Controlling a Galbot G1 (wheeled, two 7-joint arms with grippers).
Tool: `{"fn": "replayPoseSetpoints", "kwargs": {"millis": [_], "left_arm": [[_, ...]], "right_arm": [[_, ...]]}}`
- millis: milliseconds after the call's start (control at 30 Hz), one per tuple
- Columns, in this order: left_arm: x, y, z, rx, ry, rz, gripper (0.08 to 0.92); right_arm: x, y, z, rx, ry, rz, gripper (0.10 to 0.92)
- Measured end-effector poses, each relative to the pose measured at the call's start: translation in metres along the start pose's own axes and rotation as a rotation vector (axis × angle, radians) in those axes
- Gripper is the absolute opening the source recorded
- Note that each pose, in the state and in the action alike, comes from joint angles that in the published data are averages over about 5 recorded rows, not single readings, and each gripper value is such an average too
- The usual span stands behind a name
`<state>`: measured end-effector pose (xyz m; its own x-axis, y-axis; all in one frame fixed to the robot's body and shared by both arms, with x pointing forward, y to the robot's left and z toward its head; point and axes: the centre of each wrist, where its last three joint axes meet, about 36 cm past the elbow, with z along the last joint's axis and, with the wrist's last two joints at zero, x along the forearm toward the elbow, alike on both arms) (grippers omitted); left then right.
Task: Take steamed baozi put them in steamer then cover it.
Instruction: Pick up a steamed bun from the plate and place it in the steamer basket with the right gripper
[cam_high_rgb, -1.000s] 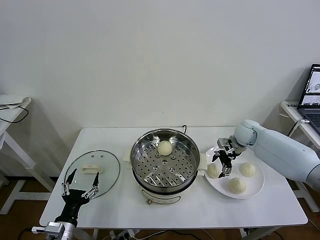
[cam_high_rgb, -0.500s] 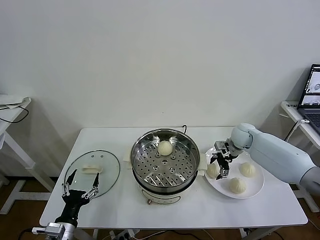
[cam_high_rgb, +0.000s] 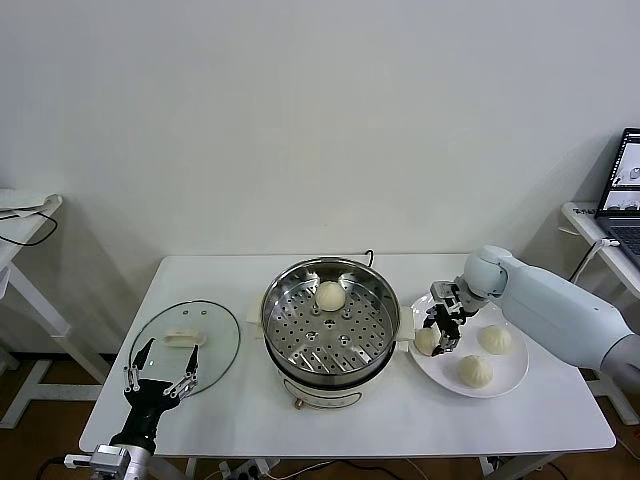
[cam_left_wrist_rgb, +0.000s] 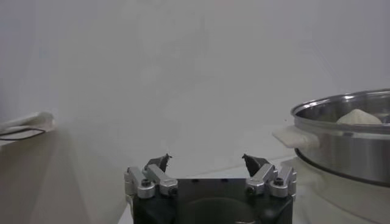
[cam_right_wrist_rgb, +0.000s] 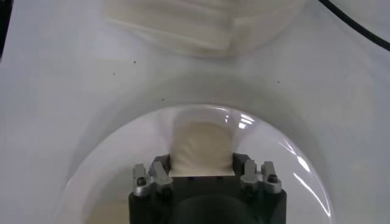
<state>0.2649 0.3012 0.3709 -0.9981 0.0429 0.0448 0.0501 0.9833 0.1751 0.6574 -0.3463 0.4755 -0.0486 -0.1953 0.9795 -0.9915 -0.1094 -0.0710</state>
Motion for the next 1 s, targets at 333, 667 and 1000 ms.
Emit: {"fn": "replayPoseSetpoints", "kwargs": {"millis": [333, 667, 1000], "left_arm": [[0.0, -0.003, -0.004, -0.002, -0.009, 0.007, 0.823], [0.002, -0.003, -0.006, -0.011, -0.01, 0.01, 0.823], [0.002, -0.002, -0.013, -0.019, -0.027, 0.012, 0.823]], "right_arm": [[0.078, 0.005, 0.007, -0.034, -0.006, 0.022, 0.653], [0.175, 0.016, -0.034, -0.026, -0.013, 0.042, 0.653], [0.236, 0.027, -0.115, 0.005, -0.041, 0.067, 0.655]]}}
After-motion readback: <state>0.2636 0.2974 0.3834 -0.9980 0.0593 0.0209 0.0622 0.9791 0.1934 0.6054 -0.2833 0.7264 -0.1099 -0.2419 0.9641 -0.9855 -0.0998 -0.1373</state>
